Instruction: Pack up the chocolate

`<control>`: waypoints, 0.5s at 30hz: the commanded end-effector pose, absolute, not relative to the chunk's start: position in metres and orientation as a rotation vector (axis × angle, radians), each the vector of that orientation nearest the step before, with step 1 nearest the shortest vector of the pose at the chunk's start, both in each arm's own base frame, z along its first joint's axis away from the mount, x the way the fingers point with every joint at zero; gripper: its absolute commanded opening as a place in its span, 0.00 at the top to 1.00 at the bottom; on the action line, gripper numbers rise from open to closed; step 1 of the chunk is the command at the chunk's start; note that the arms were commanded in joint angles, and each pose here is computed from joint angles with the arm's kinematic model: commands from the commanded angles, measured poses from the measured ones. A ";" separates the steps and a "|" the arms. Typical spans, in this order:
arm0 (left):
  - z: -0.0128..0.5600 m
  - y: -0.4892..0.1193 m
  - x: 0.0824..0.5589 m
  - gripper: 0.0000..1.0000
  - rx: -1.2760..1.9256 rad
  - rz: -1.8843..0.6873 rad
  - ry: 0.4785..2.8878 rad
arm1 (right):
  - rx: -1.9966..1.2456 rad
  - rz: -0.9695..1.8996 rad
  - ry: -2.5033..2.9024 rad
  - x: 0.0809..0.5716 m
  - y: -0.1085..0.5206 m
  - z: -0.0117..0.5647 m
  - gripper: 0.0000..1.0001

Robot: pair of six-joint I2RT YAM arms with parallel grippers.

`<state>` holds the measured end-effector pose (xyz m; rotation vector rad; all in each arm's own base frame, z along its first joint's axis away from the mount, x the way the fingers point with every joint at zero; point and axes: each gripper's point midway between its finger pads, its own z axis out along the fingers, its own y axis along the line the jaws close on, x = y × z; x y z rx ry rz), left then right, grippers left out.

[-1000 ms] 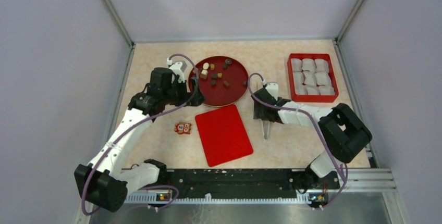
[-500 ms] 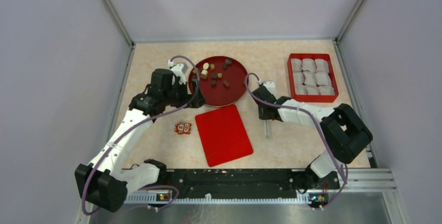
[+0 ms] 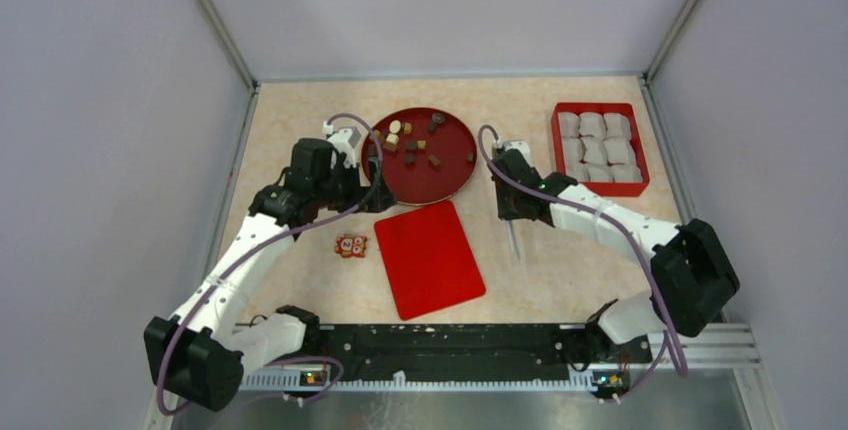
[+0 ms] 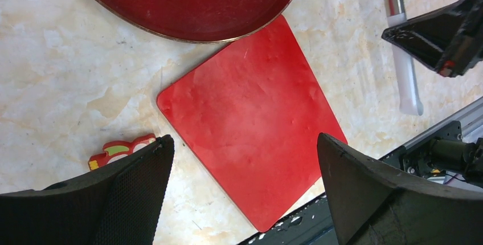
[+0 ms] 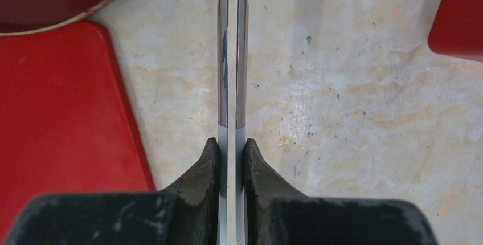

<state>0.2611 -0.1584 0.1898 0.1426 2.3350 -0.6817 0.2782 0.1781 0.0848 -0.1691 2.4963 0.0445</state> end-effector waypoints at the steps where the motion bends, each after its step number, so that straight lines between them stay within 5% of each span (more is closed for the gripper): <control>1: 0.204 -0.156 0.267 0.01 0.097 -0.676 2.268 | -0.182 0.195 2.381 0.290 0.201 0.144 1.00; 15: 0.218 -0.123 0.277 0.01 -0.134 -0.493 2.253 | -0.543 0.351 2.400 0.286 0.242 0.182 1.00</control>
